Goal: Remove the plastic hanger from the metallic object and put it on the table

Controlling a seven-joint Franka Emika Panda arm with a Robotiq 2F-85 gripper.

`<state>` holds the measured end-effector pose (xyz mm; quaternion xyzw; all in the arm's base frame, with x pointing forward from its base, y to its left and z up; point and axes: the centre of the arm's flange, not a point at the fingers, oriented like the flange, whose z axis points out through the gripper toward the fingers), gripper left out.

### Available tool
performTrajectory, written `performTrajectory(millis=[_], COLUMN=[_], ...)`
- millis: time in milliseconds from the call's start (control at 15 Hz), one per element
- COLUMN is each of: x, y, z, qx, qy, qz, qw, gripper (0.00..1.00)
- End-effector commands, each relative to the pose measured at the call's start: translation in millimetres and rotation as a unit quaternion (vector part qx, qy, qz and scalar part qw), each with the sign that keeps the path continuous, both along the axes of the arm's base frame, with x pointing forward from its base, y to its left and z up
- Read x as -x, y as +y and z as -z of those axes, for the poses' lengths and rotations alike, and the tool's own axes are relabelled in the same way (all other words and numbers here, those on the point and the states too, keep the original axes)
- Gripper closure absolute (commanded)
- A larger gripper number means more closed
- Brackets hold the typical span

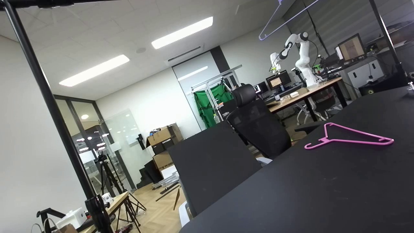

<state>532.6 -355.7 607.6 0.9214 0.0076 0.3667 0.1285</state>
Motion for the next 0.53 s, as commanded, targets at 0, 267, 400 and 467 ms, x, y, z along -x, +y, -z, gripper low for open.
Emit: performTrajectory(millis=[0, 267, 400, 467], x=[-52.5, -104.7, -128.0, -140.8], y=[-13.0, -11.7, -12.3, -12.7], z=[-44.1, -87.0, -97.4, -100.6], qx=[-0.002, 0.023, 0.034, 0.034], qy=[-0.074, -0.152, -0.177, -0.183], qz=[-0.016, -0.034, -0.045, -0.053], qw=[0.9971, 0.9875, 0.9826, 0.9811], gripper=[0.00, 0.00, 0.00, 0.00])
